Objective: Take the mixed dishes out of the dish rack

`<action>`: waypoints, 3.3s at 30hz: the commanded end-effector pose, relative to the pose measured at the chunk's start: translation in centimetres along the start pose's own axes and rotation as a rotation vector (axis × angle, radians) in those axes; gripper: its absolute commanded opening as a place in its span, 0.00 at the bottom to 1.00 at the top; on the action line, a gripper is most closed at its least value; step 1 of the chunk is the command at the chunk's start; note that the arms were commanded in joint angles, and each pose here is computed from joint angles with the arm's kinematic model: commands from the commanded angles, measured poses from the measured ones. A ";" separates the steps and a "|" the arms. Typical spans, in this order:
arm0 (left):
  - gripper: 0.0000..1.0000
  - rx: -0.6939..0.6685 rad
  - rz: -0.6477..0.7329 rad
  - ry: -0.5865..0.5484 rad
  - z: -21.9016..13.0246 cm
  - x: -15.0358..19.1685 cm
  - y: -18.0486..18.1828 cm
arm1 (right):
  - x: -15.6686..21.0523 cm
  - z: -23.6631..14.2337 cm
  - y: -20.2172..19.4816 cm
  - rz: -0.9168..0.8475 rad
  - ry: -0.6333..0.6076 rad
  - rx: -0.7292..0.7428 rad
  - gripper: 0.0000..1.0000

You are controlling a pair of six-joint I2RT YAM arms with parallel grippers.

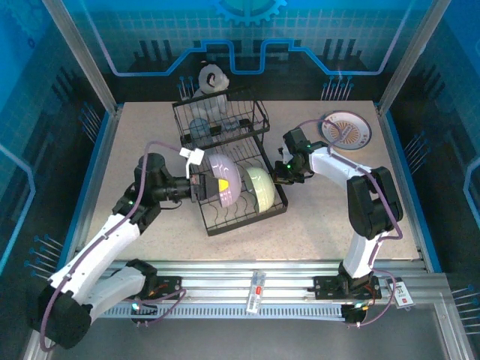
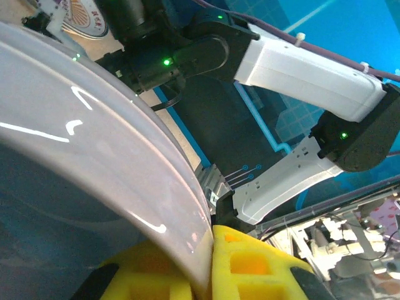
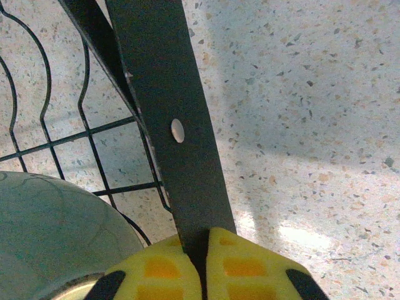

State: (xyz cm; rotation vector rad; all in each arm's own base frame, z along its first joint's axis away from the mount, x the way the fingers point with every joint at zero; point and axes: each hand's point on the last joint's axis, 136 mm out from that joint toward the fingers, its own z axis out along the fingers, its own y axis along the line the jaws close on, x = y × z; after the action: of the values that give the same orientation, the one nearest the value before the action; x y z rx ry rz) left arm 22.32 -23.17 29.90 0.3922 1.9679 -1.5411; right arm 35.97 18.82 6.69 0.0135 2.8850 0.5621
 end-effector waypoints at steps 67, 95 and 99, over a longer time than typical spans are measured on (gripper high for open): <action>0.00 -0.639 1.538 0.817 11.4 -0.3 0.8 | 2.2 -21.6 7.3 -0.383 -0.090 0.193 0.63; 0.00 -0.722 1.539 0.776 11.8 -1.0 1.0 | 1.6 -20.0 6.8 -0.251 -0.084 0.263 0.04; 0.00 -0.721 1.541 0.765 11.9 -1.1 0.9 | 1.4 -19.9 7.0 -0.247 -0.093 0.250 0.00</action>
State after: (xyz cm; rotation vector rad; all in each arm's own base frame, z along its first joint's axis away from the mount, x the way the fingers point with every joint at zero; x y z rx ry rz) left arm 25.27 -33.51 24.20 1.9069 1.6462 0.3203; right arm 31.32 16.77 26.06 -0.2504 2.7932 0.0427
